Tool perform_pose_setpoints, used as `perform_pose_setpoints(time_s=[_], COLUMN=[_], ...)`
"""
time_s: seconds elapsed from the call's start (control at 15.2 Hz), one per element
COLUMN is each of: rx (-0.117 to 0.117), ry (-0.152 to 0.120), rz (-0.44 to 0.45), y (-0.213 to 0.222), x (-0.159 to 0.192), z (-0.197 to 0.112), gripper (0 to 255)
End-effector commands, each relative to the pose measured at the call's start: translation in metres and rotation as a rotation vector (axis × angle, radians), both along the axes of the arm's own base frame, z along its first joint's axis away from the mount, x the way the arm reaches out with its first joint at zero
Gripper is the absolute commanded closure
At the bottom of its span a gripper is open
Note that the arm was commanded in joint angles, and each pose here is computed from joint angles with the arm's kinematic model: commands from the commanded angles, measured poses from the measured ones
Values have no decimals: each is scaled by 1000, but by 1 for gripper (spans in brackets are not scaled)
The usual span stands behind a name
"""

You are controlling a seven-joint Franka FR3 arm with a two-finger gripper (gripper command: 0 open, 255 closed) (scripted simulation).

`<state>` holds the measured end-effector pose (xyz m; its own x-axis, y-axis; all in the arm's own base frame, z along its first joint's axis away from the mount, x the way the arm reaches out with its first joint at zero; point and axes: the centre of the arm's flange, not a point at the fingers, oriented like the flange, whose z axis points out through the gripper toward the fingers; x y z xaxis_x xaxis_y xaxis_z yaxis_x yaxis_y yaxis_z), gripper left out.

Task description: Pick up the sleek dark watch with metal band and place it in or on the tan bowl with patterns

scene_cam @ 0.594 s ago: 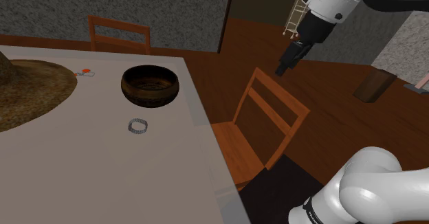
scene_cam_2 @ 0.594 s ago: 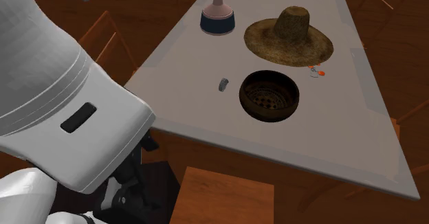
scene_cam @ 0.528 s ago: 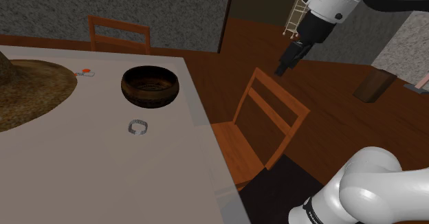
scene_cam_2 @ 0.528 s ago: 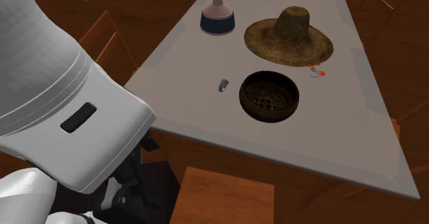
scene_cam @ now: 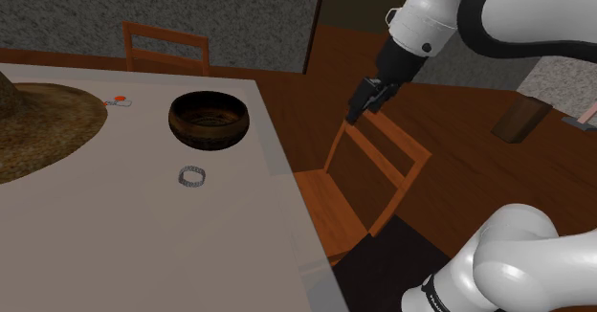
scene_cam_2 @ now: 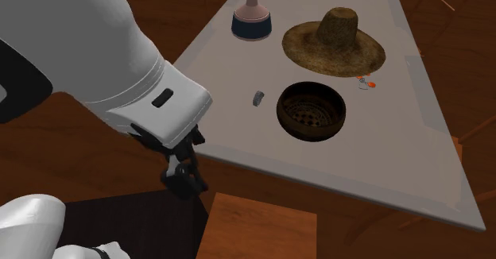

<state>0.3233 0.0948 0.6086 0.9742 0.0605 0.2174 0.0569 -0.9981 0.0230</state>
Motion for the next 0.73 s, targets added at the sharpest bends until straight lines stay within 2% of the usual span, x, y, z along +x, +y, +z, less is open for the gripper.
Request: perform_pose_setpoints(time_s=[0.0, 0.66], rx=[10, 54], ry=[-9, -52], rz=[-13, -72], y=[24, 131], x=[9, 50], z=[-12, -66], gripper=[0, 0])
